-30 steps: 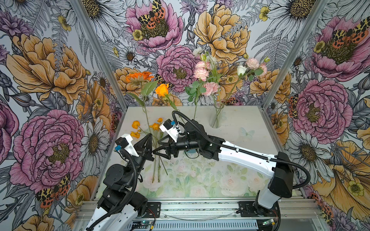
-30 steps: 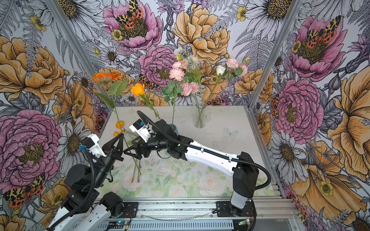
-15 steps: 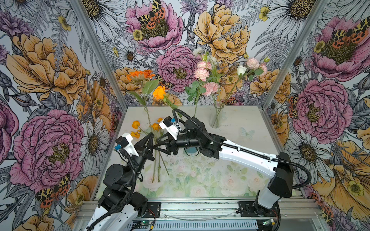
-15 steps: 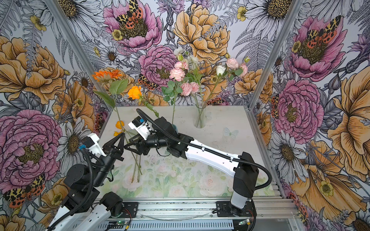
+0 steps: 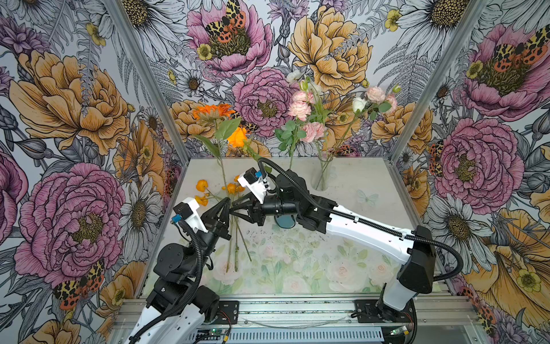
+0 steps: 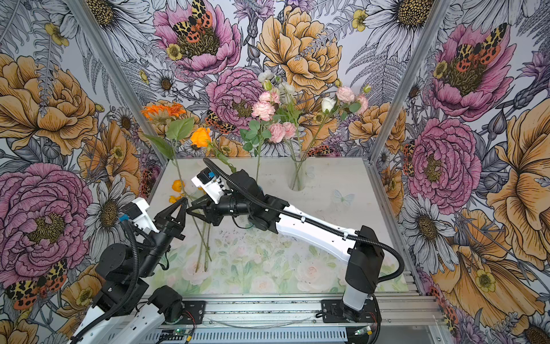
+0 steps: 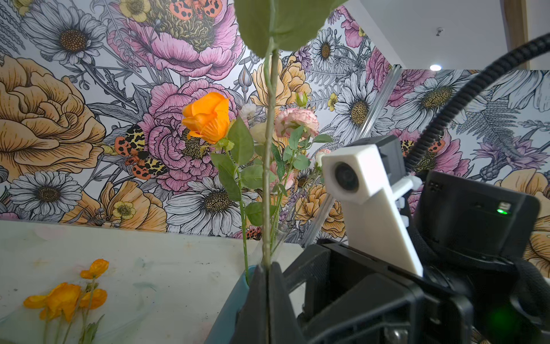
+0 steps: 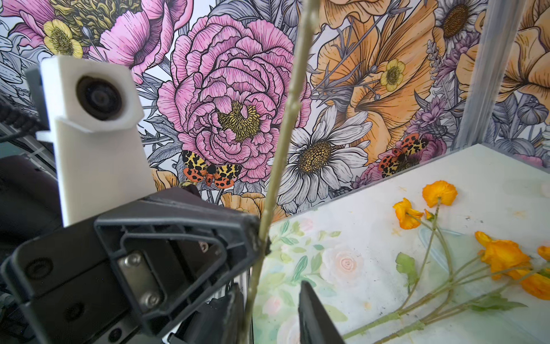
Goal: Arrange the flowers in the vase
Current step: 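Close the right gripper on the gerbera stem while the left gripper opens and withdraws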
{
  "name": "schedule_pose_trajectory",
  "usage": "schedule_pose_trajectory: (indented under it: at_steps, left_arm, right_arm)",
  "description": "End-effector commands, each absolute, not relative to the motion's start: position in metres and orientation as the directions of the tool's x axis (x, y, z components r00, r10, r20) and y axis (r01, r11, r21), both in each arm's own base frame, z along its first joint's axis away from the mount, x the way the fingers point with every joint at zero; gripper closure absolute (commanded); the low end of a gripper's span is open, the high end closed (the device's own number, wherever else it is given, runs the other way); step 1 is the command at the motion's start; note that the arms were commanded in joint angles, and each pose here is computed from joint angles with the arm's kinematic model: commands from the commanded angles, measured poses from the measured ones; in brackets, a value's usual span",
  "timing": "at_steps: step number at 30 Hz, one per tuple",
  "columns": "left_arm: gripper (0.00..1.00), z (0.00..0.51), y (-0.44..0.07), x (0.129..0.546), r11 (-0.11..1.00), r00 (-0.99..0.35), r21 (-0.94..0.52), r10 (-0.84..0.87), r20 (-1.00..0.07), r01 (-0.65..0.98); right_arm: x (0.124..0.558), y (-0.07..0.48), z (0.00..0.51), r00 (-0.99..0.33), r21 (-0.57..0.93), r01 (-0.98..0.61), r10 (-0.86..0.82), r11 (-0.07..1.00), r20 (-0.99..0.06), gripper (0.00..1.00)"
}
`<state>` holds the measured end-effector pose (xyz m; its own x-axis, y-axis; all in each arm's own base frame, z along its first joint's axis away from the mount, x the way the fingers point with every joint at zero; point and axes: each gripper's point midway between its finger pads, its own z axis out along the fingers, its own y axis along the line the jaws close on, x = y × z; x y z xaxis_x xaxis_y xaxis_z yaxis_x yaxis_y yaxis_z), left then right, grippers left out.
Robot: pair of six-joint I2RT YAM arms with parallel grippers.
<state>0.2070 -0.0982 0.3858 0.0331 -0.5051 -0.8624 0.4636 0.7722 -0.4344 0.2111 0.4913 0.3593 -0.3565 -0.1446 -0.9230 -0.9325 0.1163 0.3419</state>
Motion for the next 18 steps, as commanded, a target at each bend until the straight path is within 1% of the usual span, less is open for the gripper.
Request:
schedule_pose_trajectory:
  at_steps: [1,4,6,9,11,12,13,15,17,18]
  left_arm:
    - [1.0,0.389,-0.103,0.204,0.747,0.025,-0.443,-0.522,-0.852,0.496]
    - [1.0,0.389,-0.102,0.204,0.75,0.027,-0.443,-0.522,-0.853,0.491]
    - [1.0,0.389,-0.102,0.203,0.75,0.029,-0.442,-0.521,-0.853,0.492]
    - [1.0,0.39,-0.099,0.203,0.76,0.037,-0.435,-0.514,-0.857,0.483]
    - [0.71,0.392,-0.097,0.201,0.769,0.046,-0.425,-0.505,-0.862,0.477]
    - [0.63,0.394,-0.096,0.199,0.774,0.051,-0.417,-0.498,-0.866,0.476]
    - [0.52,0.394,-0.094,0.197,0.78,0.056,-0.408,-0.489,-0.87,0.474]
    - [0.25,0.394,-0.093,0.195,0.789,0.055,-0.394,-0.472,-0.88,0.472]
    - [0.08,0.389,-0.098,0.193,0.79,0.037,-0.371,-0.444,-0.895,0.487]
    - [0.02,0.386,-0.105,0.191,0.781,0.018,-0.354,-0.423,-0.906,0.514]
  right_arm:
    - [0.219,0.495,0.37,-0.331,0.316,-0.941,-0.122,0.122,-0.936,0.75]
    - [0.219,0.496,0.37,-0.331,0.317,-0.941,-0.125,0.118,-0.935,0.92]
    - [0.219,0.495,0.369,-0.325,0.31,-0.943,-0.129,0.121,-0.937,0.99]
    - [0.222,0.492,0.367,-0.306,0.287,-0.947,-0.139,0.142,-0.942,1.0]
    - [0.225,0.487,0.368,-0.278,0.254,-0.953,-0.144,0.164,-0.95,1.0]
    - [0.227,0.483,0.369,-0.255,0.226,-0.956,-0.146,0.185,-0.956,1.0]
    - [0.231,0.479,0.371,-0.228,0.194,-0.957,-0.146,0.215,-0.963,1.0]
    - [0.238,0.467,0.375,-0.164,0.119,-0.954,-0.147,0.274,-0.975,1.0]
    - [0.247,0.455,0.381,-0.1,0.043,-0.938,-0.151,0.344,-0.983,1.0]
    - [0.252,0.447,0.387,-0.071,0.009,-0.925,-0.15,0.38,-0.986,1.0]
